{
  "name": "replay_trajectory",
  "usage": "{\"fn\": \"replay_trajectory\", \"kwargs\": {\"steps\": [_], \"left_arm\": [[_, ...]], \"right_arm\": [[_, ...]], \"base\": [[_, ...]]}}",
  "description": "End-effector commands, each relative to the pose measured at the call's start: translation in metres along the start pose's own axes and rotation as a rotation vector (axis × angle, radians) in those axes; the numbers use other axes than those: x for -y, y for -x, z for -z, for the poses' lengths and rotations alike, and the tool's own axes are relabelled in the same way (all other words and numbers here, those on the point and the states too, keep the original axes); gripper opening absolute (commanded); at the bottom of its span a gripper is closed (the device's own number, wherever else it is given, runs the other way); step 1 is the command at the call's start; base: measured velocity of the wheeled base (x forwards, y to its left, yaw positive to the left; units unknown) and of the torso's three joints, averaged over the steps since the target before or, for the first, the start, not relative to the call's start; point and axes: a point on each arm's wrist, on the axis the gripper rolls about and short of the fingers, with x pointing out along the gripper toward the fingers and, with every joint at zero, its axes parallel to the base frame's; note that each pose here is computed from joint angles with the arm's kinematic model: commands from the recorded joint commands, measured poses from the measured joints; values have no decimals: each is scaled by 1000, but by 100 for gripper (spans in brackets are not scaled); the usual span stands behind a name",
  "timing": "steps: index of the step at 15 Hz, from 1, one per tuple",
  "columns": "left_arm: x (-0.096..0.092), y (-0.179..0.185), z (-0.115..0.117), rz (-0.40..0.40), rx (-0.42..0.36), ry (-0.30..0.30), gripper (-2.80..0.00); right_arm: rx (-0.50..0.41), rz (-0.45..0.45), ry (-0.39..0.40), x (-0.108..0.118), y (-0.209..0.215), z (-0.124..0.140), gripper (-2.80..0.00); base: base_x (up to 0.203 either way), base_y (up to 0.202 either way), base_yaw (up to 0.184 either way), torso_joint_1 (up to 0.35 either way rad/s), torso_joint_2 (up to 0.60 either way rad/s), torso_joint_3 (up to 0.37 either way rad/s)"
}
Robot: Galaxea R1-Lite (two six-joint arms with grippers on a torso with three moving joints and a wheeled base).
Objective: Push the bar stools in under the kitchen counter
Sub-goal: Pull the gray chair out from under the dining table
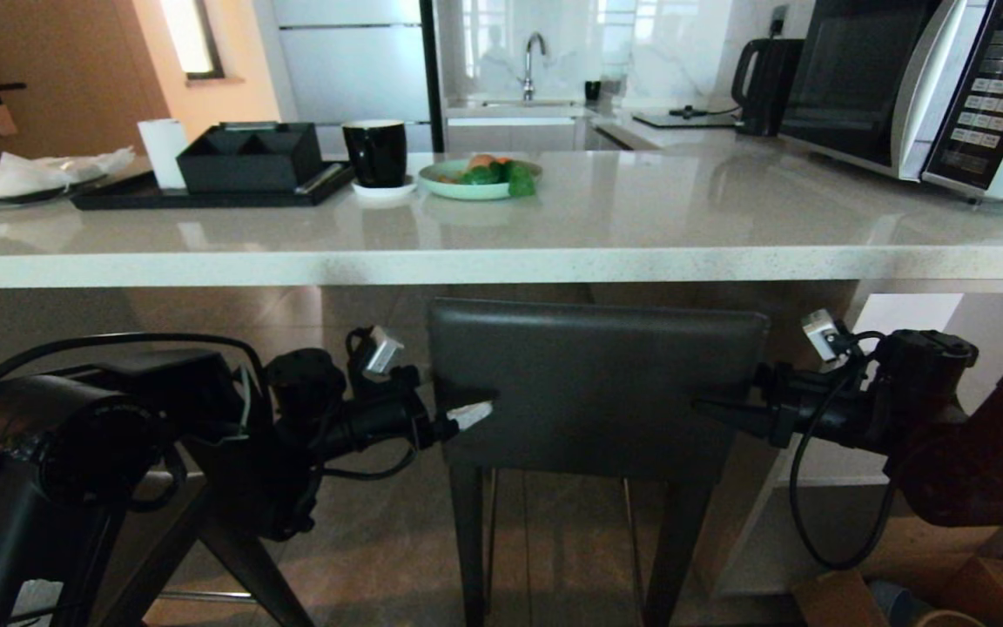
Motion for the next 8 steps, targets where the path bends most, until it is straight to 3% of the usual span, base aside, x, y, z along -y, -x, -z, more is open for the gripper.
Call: {"fn": "replay_trajectory", "kwargs": {"steps": [1, 4, 8], "left_arm": [[-3, -1, 6, -22, -1, -9, 0], [-12, -2, 24, -139, -16, -47, 0], [-14, -4, 21, -141, -4, -58, 0]], "right_arm": [[-4, -1, -14, 5, -2, 7, 0], [-12, -5, -29, 5, -4, 13, 0], [-24, 0, -49, 9, -6, 26, 0]], "base": [[0, 0, 0, 0, 0, 0], [0, 0, 0, 0, 0, 0], [0, 0, 0, 0, 0, 0]]}}
